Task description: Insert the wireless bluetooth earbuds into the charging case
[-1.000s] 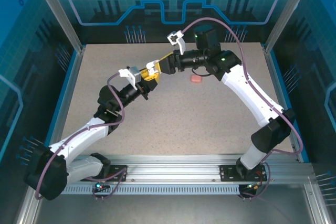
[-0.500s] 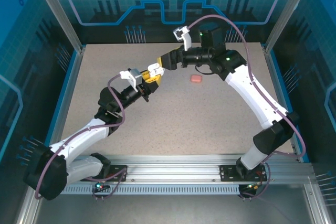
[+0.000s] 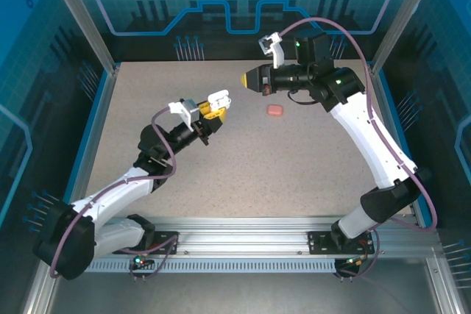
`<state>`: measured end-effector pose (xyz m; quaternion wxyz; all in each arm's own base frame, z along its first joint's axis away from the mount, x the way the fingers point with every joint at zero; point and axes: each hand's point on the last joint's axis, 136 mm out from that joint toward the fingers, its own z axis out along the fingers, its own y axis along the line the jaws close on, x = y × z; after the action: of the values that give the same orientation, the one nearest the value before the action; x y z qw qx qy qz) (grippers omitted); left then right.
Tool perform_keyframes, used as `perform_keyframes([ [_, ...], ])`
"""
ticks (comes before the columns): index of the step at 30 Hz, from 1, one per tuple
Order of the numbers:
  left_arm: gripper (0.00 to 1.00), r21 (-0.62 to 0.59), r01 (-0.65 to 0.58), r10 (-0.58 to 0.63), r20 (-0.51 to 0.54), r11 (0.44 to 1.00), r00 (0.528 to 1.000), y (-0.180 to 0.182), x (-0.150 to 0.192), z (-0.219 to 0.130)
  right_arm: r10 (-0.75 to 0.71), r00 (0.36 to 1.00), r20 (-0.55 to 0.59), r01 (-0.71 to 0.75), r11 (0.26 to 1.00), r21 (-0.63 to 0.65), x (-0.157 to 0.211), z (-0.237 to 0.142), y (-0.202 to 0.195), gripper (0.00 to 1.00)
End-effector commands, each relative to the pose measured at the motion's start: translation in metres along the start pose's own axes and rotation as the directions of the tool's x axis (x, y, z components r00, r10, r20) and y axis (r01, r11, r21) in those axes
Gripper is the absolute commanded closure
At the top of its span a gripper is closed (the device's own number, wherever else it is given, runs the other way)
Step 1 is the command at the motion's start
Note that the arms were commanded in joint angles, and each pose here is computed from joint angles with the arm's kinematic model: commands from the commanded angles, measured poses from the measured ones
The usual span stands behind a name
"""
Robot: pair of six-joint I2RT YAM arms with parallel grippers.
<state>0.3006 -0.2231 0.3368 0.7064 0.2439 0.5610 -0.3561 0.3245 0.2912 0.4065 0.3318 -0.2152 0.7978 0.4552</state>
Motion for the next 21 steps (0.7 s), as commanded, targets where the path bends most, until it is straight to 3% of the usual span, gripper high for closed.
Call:
perform_keyframes([
  [1,1.00,0.044,-0.027,0.026,0.029,0.999,0.999,-0.009,-0.006,0.000,0.052,0.997,-0.055,-0.052,0.999,-0.010,0.010,0.008,-0.004,0.95],
  [21,1.00,0.043,-0.026,0.025,0.027,0.999,0.999,-0.007,-0.008,0.004,0.021,0.984,-0.176,-0.035,0.997,-0.076,0.037,0.041,0.011,0.96],
])
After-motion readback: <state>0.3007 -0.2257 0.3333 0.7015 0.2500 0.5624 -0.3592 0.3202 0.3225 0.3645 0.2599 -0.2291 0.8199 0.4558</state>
